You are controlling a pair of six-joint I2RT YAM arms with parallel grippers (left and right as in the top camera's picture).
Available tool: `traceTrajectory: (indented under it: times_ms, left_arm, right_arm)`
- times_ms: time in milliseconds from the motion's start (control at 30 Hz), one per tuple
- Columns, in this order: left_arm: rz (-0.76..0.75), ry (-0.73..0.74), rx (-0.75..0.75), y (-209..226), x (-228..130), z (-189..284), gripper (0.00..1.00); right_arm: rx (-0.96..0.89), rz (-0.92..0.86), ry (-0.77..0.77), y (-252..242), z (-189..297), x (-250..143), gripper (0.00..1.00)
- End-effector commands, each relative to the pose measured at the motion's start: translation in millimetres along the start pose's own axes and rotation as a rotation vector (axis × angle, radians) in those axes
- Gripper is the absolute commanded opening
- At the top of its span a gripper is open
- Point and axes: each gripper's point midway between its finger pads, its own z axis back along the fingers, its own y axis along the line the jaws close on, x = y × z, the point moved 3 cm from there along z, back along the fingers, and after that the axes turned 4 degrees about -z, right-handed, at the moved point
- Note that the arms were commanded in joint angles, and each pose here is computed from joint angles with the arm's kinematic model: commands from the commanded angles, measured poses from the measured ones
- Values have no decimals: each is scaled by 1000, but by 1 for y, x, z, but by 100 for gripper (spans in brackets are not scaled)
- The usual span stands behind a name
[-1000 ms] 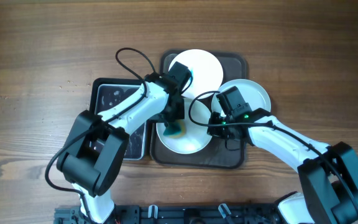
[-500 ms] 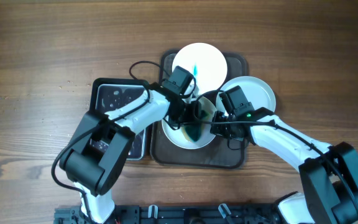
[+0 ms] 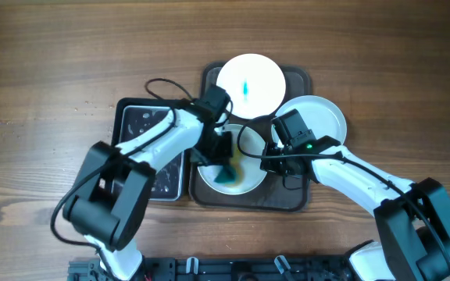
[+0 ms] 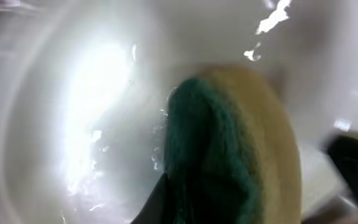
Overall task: Clean dirty plates on tray and stack at the side
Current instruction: 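Scrub the plate surface with the sponge while right gripper holds the rim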
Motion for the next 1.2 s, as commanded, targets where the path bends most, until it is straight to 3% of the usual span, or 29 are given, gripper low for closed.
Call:
traceTrajectory:
  times_ms: [0,200,433,800,867,900,1067,1167]
  left_arm:
    - [81,-164,405,72,14,16,4]
    - [81,-187,387,67,17,17,4]
    - [-71,-128,-90,-33,10,-1,4]
    - [-98,-129,-190,-67,5,-6,4]
    - [-101,-127,-187,-65,5,-6,29]
    - [-103,-126,-185,-65,4,-6,37]
    - [-141,-137,-123,-60,2,-9,48]
    - [-173,-158,-46,-56,-1,-13,49]
  right_arm:
    - [-51,-23,-36,-11,-3,8,5]
    - [-52,-22,-36,-11,-3,8,4]
    - [-52,-22,-36,-11,-3,8,4]
    - [-54,-21,-33,-11,-3,8,4]
    - [-53,-20,-33,-11,-3,8,4]
    - [-53,-20,-34,-11,-3,8,4]
    - [-51,-20,-37,-11,-3,8,4]
    - [-51,-20,-37,-11,-3,8,4]
